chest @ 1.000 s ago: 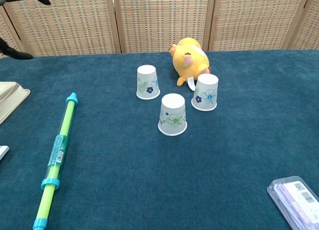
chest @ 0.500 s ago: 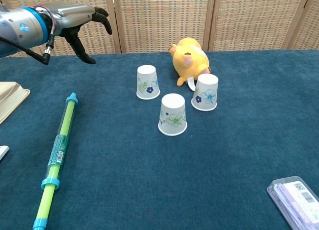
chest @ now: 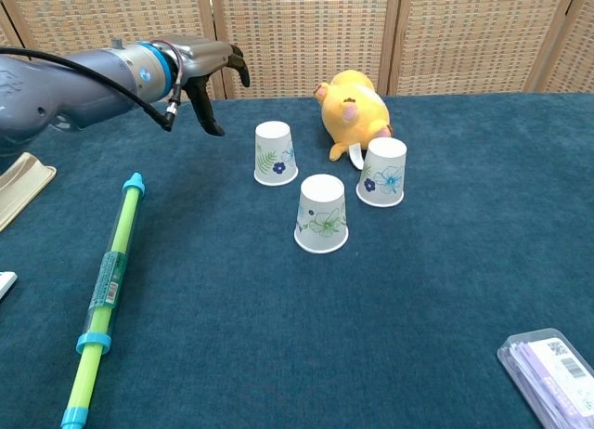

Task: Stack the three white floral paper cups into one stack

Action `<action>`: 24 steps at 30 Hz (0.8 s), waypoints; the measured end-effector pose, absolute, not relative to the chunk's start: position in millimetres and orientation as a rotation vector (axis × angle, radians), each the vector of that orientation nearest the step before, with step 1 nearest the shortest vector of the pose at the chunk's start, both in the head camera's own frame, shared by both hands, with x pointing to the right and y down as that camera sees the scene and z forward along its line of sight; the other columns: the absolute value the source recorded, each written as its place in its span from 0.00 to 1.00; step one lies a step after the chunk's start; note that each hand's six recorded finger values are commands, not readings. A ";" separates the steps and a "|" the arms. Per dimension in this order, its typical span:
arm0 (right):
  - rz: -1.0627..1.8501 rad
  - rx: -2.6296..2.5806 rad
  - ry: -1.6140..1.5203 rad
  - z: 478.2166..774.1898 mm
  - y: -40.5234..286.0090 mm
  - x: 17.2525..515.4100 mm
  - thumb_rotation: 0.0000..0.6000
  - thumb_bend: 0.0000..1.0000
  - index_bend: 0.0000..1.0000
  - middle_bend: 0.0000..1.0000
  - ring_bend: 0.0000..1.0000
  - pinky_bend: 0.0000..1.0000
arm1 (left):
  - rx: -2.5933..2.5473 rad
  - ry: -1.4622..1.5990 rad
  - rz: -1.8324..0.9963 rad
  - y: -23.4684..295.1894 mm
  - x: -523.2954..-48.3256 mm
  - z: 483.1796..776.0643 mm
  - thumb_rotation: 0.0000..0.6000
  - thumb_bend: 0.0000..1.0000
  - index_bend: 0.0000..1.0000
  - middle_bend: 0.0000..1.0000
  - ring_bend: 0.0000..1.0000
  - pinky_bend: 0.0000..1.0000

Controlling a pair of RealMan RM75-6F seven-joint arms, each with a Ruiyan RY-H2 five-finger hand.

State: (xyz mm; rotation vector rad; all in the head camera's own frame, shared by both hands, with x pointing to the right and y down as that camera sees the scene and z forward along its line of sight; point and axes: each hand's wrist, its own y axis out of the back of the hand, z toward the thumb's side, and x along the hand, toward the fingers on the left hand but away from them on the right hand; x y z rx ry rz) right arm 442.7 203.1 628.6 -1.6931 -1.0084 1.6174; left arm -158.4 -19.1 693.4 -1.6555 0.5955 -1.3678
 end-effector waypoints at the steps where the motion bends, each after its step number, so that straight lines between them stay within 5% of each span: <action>1: 1.620 -1.695 -1.009 629.2 203.0 443.3 1.00 0.13 0.00 0.00 0.00 0.00 | -1.657 0.591 -1.370 -20.5 -153.7 696.0 1.00 0.23 0.21 0.00 0.00 0.09; 19: 1.661 -1.705 -1.056 636.2 199.9 458.5 1.00 0.13 0.00 0.00 0.00 0.00 | -1.680 0.521 -1.373 -28.6 -89.1 727.6 1.00 0.23 0.22 0.00 0.00 0.09; 24: 1.667 -1.702 -1.062 637.0 199.3 460.8 1.00 0.13 0.00 0.00 0.00 0.00 | -1.679 0.505 -1.380 -26.9 -81.6 734.1 1.00 0.24 0.30 0.00 0.00 0.09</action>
